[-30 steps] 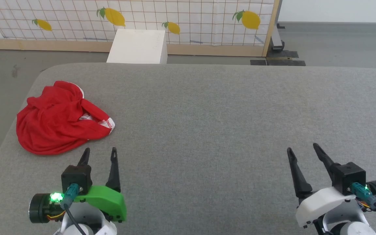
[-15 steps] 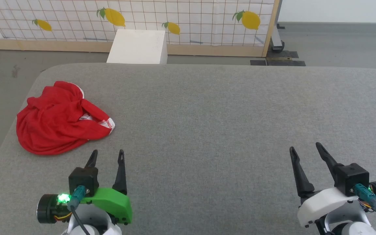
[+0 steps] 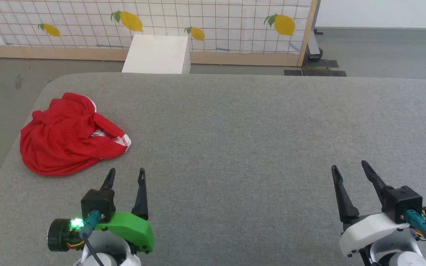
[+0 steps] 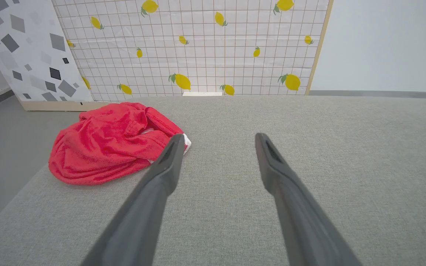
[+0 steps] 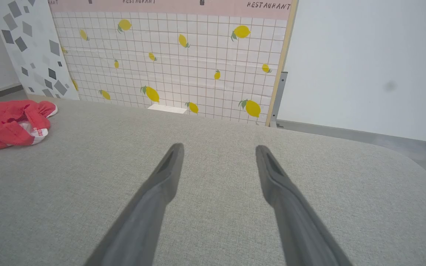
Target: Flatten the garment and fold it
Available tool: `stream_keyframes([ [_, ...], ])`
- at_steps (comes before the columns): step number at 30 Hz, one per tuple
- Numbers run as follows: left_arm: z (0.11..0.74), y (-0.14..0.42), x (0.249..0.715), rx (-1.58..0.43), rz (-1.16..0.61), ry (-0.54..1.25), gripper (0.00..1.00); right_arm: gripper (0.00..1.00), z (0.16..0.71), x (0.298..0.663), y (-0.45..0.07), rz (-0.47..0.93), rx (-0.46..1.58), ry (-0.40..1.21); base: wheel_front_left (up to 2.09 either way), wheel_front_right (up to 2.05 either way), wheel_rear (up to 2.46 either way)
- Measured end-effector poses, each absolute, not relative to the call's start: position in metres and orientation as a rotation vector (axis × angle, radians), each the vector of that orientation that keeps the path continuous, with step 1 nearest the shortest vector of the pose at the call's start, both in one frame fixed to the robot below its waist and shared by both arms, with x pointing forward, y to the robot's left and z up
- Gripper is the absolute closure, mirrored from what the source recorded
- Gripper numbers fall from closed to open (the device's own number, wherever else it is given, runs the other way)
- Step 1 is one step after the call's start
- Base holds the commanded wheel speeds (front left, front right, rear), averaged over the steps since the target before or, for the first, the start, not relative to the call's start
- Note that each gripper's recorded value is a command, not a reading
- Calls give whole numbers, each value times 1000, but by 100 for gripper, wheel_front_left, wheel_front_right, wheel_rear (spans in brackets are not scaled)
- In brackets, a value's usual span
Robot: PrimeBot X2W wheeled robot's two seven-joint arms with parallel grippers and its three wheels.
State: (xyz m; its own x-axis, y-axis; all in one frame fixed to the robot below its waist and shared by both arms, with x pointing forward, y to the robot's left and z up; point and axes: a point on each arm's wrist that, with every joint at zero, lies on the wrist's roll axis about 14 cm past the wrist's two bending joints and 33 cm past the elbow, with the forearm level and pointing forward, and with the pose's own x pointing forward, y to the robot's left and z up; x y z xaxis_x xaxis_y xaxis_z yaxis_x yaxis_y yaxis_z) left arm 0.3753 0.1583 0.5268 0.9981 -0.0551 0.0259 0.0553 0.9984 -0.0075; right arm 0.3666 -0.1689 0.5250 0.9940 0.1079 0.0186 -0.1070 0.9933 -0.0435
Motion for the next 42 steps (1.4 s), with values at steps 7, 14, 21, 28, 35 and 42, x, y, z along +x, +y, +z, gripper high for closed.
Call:
stream_keyframes([
  [7,528,157,374,-34,-58,-40,0,0,528,366,-170,105,-41,-41,0,0,0],
  [14,527,157,374,-42,-55,-43,0,0,529,367,-171,103,-40,-51,0,0,0],
  [21,527,155,375,-52,-60,-53,0,0,529,367,-172,98,-39,-61,0,0,0],
  [28,525,154,375,-52,-56,-52,0,0,530,367,-175,92,-37,-71,0,0,0],
  [35,526,154,376,-54,-57,-62,0,0,531,367,-176,87,-34,-84,0,0,0],
  [42,524,155,375,-54,-51,-65,0,0,531,368,-174,92,-32,-91,0,0,0],
])
